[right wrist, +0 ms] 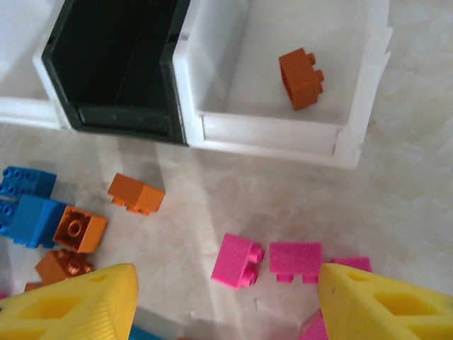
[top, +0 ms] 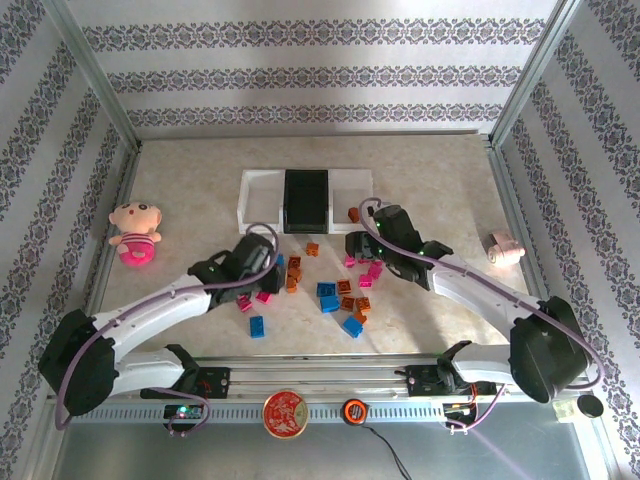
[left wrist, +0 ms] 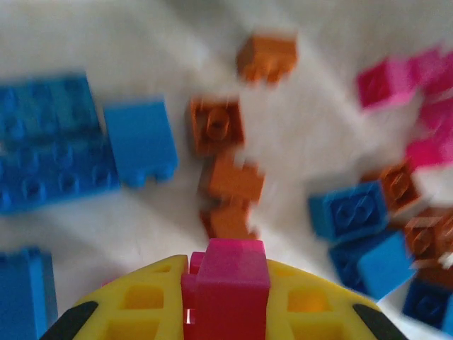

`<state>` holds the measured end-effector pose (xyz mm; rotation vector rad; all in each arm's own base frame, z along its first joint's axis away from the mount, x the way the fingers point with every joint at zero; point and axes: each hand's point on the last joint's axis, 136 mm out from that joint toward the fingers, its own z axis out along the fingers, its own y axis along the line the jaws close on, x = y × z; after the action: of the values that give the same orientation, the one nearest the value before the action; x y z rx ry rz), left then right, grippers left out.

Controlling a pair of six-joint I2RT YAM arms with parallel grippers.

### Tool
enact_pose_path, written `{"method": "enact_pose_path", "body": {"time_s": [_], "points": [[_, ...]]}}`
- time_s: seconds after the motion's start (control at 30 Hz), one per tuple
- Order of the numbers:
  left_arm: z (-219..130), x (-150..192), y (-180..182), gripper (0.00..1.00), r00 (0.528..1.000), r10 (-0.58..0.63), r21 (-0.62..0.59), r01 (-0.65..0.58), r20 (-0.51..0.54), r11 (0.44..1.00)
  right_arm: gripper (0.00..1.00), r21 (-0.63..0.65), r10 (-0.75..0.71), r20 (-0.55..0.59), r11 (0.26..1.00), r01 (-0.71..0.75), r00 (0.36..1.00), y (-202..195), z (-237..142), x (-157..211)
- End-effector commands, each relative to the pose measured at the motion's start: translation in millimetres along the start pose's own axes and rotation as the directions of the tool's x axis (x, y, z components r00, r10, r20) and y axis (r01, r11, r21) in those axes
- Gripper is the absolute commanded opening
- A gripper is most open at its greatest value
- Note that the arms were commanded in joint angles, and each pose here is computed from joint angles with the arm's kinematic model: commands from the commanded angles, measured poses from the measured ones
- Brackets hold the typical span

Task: Sort the legos into containers by color
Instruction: Pick up the lego from the middle-left of the table, then place the lego in the container.

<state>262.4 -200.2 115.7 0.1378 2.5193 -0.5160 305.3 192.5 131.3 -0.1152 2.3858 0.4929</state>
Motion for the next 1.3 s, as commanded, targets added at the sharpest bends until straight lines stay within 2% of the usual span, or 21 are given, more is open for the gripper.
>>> {"method": "enact_pose_path", "body": {"time_s": [0.0,0.1,0.23,0.37,0.5,0.6,0.8,0.87,1.0,1.13,1.27], "points": [[-4.9,-66.9,-26.0,0.13,0.992,0.013,0.119,-0.028,0.129,0.992,0.69,0.022,0.003,-0.006,1.000,-0.003,1.000,-5.5,-6.5,11.8],[10.7,-104.9,-37.7,0.13,0.988,0.013,0.138,-0.035,0.157,0.990,0.69,0.030,0.006,-0.011,1.000,-0.005,1.000,-8.8,-9.6,19.1],[45.6,-139.3,-53.0,0.13,0.990,0.036,0.133,-0.054,0.135,0.990,0.68,0.042,0.016,-0.024,0.999,-0.015,1.000,-14.7,-13.0,29.7],[83.3,-159.3,-38.4,0.13,0.995,0.018,0.072,-0.025,0.101,0.997,0.69,0.052,0.021,-0.035,0.998,-0.019,0.999,-20.6,-20.1,40.3],[106.8,-168.9,-25.3,0.13,0.997,-0.005,0.030,0.003,0.075,1.000,0.69,0.069,0.022,-0.031,0.997,-0.020,0.999,-27.1,-30.9,46.3],[121.1,-172.1,-23.6,0.21,0.998,-0.008,0.017,0.007,0.059,1.000,0.69,0.078,0.028,-0.014,0.997,-0.027,1.000,-31.9,-39.0,48.2],[139.0,-196.2,-19.5,0.26,0.998,-0.018,-0.022,0.020,0.068,1.000,0.70,0.079,0.053,0.007,0.995,-0.054,0.999,-36.3,-49.4,51.9],[146.5,-202.1,-12.4,0.34,0.998,-0.035,-0.032,0.036,0.056,0.999,0.70,0.073,0.060,0.010,0.996,-0.060,0.998,-35.8,-51.7,52.7],[142.5,-212.8,-11.6,0.56,0.996,-0.043,-0.029,0.046,0.076,0.999,0.71,0.065,0.066,0.014,0.996,-0.066,0.998,-35.0,-55.4,52.5],[118.4,-215.4,-22.2,0.65,0.992,-0.047,0.024,0.045,0.114,0.999,0.71,0.047,0.062,-0.003,0.997,-0.062,0.998,-31.5,-55.6,55.1],[77.4,-204.2,-35.0,0.73,0.983,-0.063,0.109,0.045,0.174,0.993,0.71,-0.003,0.040,-0.060,0.999,-0.040,0.997,-20.8,-52.0,64.0]]}}
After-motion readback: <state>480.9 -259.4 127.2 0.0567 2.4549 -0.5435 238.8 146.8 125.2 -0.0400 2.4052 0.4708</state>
